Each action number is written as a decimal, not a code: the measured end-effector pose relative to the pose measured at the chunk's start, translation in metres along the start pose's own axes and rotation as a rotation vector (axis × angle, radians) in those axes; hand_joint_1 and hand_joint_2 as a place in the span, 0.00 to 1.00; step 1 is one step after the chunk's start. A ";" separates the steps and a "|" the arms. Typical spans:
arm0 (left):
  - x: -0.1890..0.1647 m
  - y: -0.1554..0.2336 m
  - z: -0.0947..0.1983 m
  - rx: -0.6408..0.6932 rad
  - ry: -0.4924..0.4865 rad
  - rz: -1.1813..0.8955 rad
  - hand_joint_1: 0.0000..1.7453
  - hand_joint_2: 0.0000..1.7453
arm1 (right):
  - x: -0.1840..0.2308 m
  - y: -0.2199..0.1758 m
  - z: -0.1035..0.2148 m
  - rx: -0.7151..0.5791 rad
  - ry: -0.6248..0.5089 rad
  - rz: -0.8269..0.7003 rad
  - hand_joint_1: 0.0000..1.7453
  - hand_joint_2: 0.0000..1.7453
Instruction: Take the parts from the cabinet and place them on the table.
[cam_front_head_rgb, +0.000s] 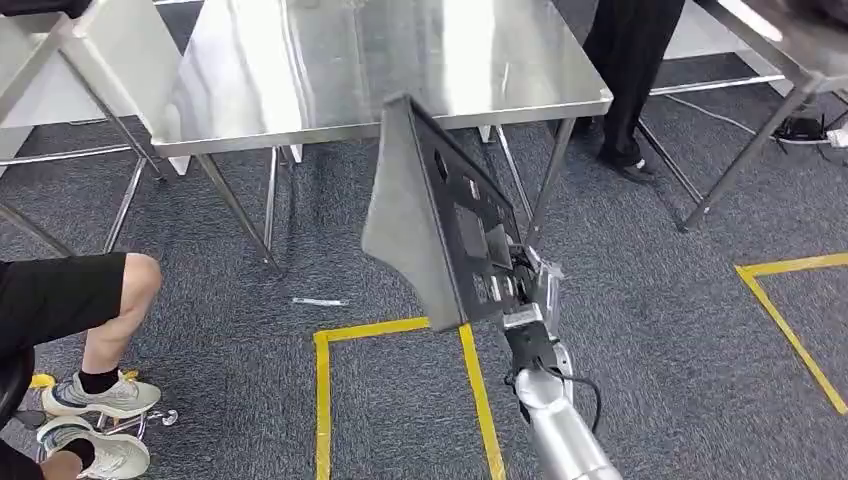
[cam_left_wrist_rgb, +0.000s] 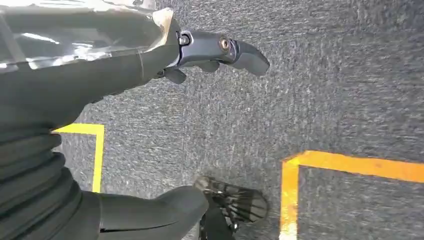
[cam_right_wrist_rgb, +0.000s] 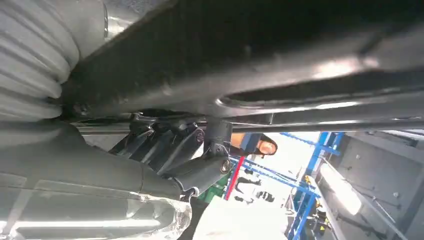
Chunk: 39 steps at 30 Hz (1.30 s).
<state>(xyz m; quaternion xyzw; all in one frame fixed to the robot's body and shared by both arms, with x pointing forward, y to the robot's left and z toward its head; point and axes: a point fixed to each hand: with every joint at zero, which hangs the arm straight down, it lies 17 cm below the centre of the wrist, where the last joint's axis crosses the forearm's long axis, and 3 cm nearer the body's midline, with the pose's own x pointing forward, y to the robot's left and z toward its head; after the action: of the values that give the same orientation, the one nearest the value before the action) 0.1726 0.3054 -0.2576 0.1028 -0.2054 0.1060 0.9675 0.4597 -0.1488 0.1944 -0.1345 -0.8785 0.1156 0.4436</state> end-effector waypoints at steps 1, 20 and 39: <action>-0.001 0.001 0.000 0.001 0.001 -0.001 0.00 1.00 | 0.000 0.000 0.001 -0.001 0.001 0.001 1.00 1.00; 0.001 0.000 0.000 0.002 -0.002 -0.004 0.00 1.00 | -0.006 -0.005 0.003 -0.010 0.017 0.008 1.00 1.00; 0.005 0.006 -0.002 0.014 -0.010 -0.003 0.00 1.00 | -0.007 -0.004 -0.001 -0.019 0.013 0.011 1.00 1.00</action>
<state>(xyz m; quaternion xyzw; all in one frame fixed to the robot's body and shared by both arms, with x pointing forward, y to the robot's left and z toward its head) 0.1766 0.3124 -0.2562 0.1102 -0.2091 0.1053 0.9659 0.4639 -0.1546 0.1904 -0.1442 -0.8760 0.1087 0.4473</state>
